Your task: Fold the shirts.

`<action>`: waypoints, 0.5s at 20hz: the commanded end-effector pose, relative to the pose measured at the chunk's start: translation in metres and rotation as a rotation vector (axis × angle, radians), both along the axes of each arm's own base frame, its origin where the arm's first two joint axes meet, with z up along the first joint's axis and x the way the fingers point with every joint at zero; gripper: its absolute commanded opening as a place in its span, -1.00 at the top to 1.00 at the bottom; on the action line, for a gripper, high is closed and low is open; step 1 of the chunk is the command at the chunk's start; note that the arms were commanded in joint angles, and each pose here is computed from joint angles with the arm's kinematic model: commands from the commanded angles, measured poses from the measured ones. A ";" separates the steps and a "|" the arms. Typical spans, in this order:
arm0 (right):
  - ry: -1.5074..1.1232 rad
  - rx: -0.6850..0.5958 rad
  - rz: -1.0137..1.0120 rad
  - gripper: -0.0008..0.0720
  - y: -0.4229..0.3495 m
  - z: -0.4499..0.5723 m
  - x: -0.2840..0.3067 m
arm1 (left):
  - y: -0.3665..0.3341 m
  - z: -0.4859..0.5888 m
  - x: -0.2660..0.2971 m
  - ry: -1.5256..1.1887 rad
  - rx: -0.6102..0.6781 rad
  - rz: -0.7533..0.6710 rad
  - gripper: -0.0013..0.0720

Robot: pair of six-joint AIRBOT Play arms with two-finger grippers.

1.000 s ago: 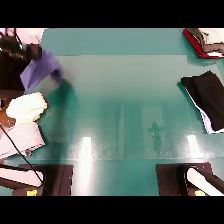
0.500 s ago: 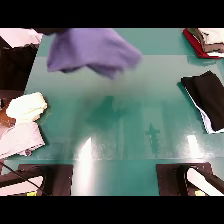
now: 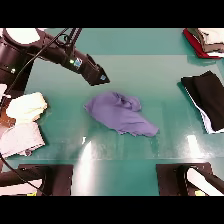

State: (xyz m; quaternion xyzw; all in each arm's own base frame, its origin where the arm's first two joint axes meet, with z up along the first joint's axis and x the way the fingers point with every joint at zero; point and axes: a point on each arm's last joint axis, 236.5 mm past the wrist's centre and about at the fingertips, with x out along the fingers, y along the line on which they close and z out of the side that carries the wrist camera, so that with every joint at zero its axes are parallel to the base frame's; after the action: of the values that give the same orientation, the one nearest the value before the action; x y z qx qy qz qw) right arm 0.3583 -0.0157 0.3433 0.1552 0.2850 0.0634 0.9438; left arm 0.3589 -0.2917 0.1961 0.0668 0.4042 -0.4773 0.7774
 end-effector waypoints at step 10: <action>0.016 -0.001 0.006 0.94 0.001 -0.003 -0.002 | 0.121 -0.177 -0.014 0.481 0.215 0.349 -0.74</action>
State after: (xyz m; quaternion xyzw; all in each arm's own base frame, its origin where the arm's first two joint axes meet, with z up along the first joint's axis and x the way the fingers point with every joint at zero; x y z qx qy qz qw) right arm 0.3562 -0.0148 0.3405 0.1545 0.2922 0.0647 0.9416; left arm 0.3631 -0.1858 0.0717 -0.0067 0.5840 -0.3246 0.7440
